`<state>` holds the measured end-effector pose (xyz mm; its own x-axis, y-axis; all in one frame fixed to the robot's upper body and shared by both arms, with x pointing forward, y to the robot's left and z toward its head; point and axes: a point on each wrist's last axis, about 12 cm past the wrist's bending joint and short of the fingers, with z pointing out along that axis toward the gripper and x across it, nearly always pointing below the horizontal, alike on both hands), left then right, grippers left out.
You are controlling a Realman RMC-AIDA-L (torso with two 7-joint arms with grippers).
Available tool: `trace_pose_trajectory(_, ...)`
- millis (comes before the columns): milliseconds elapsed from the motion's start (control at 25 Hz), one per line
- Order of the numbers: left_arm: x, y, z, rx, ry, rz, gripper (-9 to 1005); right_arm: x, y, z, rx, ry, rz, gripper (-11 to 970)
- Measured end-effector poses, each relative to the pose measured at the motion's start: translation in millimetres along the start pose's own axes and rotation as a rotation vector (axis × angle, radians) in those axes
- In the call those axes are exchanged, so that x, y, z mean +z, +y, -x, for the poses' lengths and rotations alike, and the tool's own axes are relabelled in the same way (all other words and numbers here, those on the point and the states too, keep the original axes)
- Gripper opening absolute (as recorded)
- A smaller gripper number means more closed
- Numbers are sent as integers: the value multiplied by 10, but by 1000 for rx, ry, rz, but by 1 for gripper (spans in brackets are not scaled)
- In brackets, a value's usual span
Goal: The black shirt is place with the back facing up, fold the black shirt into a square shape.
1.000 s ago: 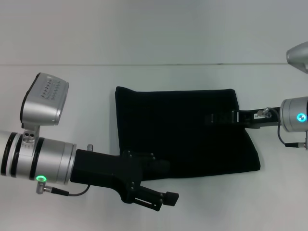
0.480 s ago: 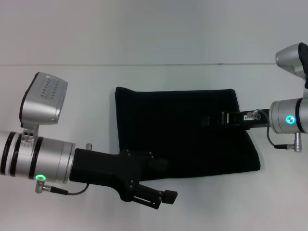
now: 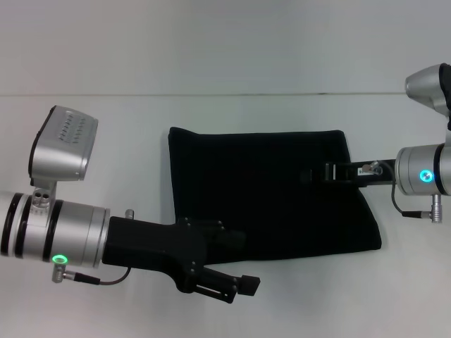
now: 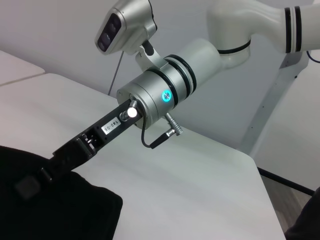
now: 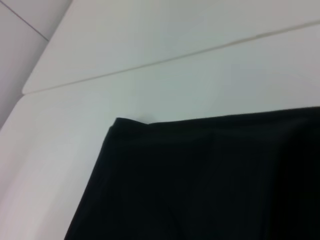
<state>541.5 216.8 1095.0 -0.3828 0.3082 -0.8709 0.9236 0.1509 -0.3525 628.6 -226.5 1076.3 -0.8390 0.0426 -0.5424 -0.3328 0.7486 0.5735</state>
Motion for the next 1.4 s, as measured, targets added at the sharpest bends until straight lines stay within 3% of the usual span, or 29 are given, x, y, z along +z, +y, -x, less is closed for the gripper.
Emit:
trace_pose_trajectory(160,0,0,2,0,-2,0,922,-30,25,20,-44,-43,49,85)
trace_pose_trajectory(720,-67,9,-9,-13,-60,33,921,-240,125,234,-155,-129,133,84)
trace_pose_trajectory(1040,-52,0,-17,-23,-64,32,922,-385,48,243,-158,-136,129,85)
trace_pose_trajectory(1400,-51,9,3,-41,-78,35,922,-503,-87,75,-118,-120,133,85)
